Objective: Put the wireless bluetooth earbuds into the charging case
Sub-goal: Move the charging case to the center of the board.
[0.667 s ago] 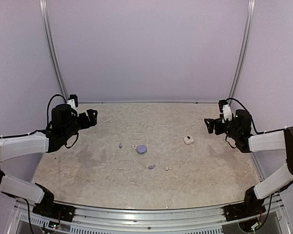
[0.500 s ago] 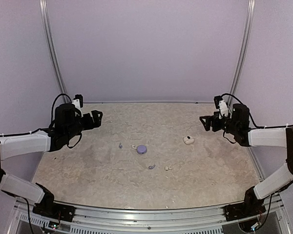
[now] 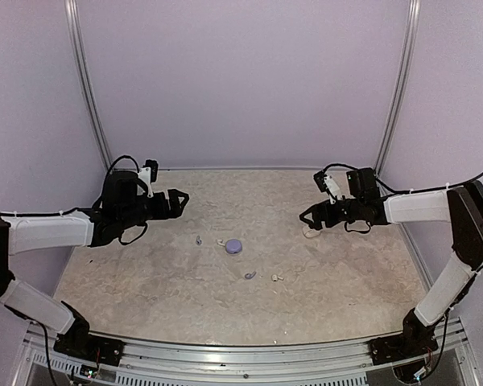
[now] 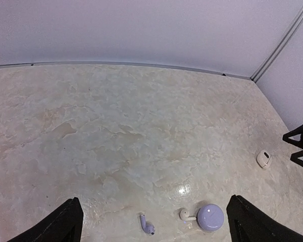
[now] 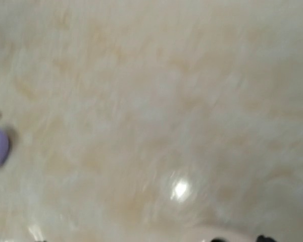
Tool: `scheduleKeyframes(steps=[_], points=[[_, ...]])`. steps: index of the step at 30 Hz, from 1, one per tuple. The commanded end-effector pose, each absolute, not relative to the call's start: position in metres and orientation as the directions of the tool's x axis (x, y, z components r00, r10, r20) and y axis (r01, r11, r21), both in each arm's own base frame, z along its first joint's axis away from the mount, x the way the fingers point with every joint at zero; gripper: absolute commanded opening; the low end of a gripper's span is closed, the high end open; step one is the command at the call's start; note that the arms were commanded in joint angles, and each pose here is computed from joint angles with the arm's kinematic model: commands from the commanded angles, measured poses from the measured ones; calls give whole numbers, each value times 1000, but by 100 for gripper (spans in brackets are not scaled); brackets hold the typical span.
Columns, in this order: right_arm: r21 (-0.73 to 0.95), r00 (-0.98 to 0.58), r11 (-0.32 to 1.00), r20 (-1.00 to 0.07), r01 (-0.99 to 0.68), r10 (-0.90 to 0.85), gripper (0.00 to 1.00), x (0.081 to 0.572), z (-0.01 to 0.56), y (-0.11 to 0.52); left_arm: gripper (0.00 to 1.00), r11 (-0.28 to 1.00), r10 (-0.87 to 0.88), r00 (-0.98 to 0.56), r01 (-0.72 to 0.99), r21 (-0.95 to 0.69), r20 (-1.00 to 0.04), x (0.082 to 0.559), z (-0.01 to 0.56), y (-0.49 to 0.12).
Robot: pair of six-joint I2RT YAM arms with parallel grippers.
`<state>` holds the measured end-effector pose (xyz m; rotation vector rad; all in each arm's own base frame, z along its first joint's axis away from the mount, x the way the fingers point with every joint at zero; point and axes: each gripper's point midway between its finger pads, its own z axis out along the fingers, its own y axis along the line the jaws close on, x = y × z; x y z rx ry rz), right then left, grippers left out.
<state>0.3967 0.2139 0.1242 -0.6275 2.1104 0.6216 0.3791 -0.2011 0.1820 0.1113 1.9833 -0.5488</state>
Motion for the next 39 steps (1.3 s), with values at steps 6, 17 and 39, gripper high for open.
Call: scheduleKeyframes(steps=[6,17,39], points=[[265,-686,759,-660,-595,-307,86,378,64,227,99,864,-122,-483,379,-333,-867,377,185,-223],[179,-717,827,-614,-533,-330,84,386,39,214,99,865,-107,-473,389,-316,-875,380,188,-227],[31,-743,912,-591,-408,-313,92,405,22,175,99,874,-97,-458,386,-296,-884,381,193,-226]])
